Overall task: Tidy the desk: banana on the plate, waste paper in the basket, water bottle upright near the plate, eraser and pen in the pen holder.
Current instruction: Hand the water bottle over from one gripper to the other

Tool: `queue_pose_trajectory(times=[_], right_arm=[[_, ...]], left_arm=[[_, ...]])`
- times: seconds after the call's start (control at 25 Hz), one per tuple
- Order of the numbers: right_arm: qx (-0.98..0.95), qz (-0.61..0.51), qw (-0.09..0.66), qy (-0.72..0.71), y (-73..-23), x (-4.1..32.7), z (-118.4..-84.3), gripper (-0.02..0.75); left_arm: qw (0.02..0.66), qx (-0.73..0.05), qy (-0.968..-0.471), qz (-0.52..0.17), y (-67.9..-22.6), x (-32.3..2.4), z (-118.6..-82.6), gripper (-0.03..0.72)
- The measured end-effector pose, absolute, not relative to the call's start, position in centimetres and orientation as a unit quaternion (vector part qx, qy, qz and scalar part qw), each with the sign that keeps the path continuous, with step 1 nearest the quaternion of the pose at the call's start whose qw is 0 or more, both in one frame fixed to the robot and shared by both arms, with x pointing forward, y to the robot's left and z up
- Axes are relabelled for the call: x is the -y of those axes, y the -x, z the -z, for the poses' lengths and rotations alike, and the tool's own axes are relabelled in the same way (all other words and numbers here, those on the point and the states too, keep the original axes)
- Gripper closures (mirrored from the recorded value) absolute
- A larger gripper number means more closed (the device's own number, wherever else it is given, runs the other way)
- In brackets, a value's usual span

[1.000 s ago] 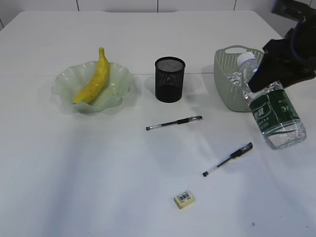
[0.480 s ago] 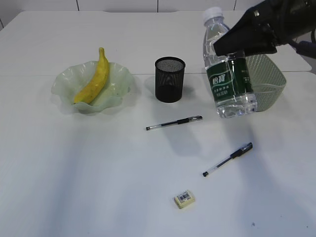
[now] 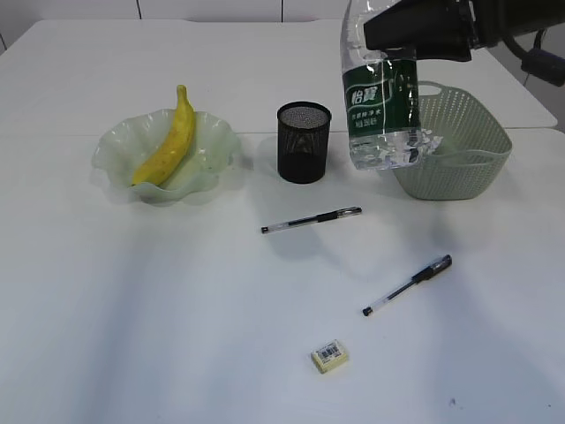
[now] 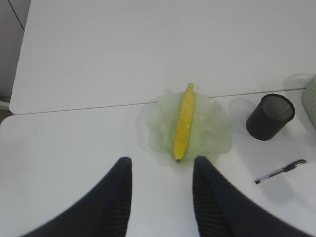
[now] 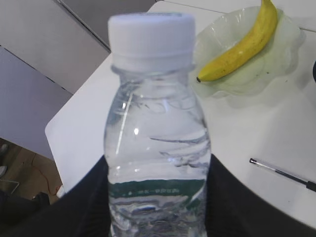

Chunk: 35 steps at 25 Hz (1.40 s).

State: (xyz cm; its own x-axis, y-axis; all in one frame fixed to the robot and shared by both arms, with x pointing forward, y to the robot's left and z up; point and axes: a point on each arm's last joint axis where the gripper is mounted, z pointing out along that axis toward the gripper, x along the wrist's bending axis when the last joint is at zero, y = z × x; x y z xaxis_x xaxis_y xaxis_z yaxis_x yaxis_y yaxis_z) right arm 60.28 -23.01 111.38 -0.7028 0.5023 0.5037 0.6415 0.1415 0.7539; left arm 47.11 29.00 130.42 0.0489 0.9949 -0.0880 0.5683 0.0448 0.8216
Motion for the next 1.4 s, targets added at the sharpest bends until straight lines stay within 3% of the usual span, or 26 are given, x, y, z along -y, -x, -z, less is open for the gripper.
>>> queue_pose_trajectory(times=[1.12, 1.4], right_arm=[[0.721, 0.599, 0.056, 0.343, -60.5, 21.9, -112.7, 0.379], [0.732, 0.600, 0.060, 0.315, -60.1, 20.4, -112.7, 0.379]], left_arm=[[0.379, -0.623, -0.634, -0.258, -48.2, -28.3, -129.8, 0.422], [0.390, -0.587, -0.672, -0.228, -49.6, -27.4, -129.0, 0.440]])
